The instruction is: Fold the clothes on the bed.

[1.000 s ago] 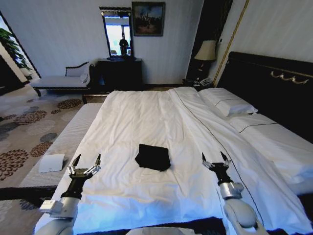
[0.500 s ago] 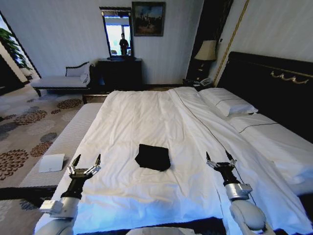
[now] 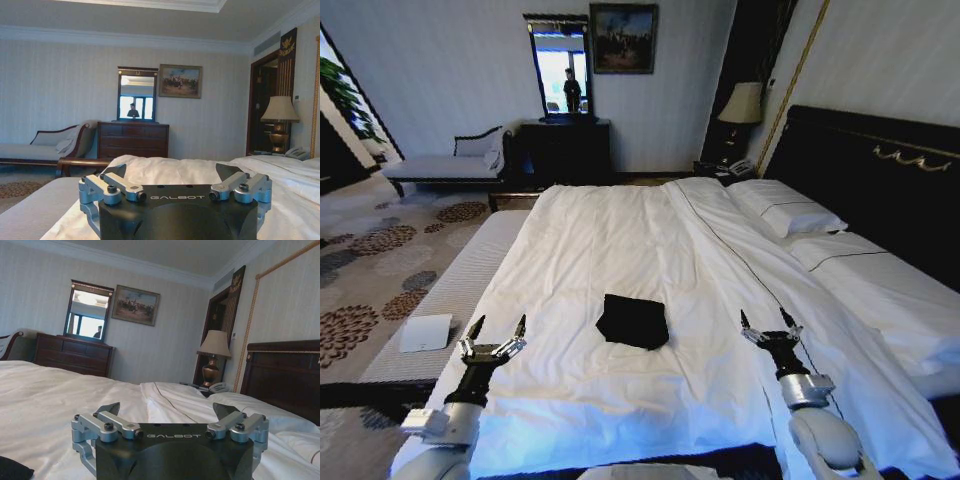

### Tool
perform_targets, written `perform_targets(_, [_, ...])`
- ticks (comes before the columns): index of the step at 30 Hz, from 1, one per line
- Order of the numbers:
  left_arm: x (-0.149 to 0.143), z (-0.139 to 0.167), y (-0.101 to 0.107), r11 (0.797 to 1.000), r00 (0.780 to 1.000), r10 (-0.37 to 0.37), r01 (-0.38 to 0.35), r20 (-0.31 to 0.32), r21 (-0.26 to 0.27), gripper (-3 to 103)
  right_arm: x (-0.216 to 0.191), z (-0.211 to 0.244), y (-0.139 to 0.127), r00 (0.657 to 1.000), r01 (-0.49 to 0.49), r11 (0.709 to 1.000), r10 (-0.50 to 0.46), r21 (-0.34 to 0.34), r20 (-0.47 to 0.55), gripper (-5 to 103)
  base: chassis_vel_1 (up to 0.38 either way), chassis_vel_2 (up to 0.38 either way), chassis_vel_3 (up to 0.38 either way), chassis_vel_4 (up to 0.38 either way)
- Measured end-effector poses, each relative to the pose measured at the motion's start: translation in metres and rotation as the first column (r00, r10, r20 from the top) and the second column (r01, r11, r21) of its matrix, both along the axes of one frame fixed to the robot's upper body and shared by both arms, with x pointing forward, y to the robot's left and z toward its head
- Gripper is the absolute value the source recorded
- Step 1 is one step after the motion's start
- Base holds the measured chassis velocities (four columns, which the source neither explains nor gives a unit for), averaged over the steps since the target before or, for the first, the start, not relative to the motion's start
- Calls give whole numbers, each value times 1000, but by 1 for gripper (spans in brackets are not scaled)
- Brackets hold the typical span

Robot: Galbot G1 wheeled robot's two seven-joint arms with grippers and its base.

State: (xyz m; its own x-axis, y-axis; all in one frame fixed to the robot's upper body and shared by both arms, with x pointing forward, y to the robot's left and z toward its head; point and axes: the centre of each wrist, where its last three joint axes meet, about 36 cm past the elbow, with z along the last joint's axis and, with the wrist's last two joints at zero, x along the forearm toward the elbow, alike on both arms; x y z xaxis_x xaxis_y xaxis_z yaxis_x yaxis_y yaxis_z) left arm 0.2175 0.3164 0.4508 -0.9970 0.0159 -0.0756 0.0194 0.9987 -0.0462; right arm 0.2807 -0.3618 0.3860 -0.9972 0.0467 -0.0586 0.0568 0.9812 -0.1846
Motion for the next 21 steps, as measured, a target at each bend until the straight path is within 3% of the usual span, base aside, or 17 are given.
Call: perform_targets(21, [0, 0, 0, 1000, 1000, 0, 0, 0, 0, 100, 0, 0, 0, 1000, 1, 1000, -1, 1, -1, 100, 0, 0, 0, 0])
